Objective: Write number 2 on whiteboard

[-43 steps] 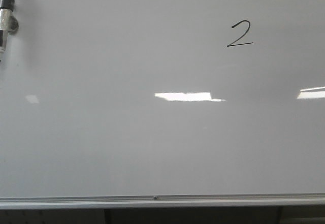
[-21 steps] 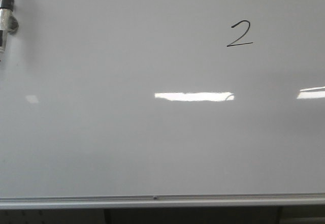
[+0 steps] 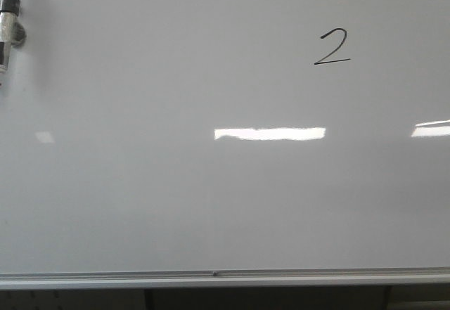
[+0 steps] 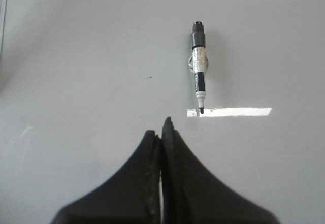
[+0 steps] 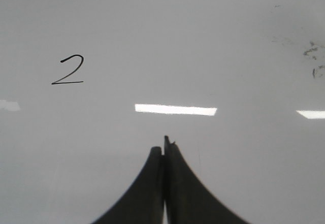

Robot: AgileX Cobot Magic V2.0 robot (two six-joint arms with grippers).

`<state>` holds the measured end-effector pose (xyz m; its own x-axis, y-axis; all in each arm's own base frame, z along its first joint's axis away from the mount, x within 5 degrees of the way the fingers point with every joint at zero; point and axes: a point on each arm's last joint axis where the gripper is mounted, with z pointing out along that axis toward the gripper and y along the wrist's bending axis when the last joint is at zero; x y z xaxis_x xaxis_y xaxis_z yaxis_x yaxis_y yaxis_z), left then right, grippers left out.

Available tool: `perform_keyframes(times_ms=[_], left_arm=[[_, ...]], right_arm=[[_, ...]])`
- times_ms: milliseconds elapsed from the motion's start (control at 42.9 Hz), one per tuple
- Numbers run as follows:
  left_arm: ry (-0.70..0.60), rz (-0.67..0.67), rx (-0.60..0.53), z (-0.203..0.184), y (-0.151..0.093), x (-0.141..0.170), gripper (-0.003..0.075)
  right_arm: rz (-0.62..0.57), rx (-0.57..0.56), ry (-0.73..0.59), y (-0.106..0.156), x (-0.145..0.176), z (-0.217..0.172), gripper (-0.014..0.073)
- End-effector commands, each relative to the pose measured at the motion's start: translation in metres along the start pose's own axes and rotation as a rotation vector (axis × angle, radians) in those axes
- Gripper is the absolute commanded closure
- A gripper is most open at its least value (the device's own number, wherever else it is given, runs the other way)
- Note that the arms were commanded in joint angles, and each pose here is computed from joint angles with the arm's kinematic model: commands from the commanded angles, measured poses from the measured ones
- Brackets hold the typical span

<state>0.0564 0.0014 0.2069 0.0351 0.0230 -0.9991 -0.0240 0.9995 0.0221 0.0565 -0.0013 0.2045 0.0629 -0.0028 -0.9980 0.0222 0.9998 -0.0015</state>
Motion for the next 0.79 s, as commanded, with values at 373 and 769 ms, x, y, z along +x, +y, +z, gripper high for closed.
perform_keyframes(times_ms=[373, 769], left_arm=[[-0.072, -0.004, 0.009, -0.0012, -0.0007, 0.0027, 0.0741], [-0.072, -0.004, 0.009, -0.0012, -0.0007, 0.0027, 0.0741]], right_arm=[[-0.001, 0.000, -0.149, 0.0001, -0.0134, -0.0025, 0.0662], [0.027, 0.001, -0.162, -0.0003, -0.0146, -0.0027, 0.0662]])
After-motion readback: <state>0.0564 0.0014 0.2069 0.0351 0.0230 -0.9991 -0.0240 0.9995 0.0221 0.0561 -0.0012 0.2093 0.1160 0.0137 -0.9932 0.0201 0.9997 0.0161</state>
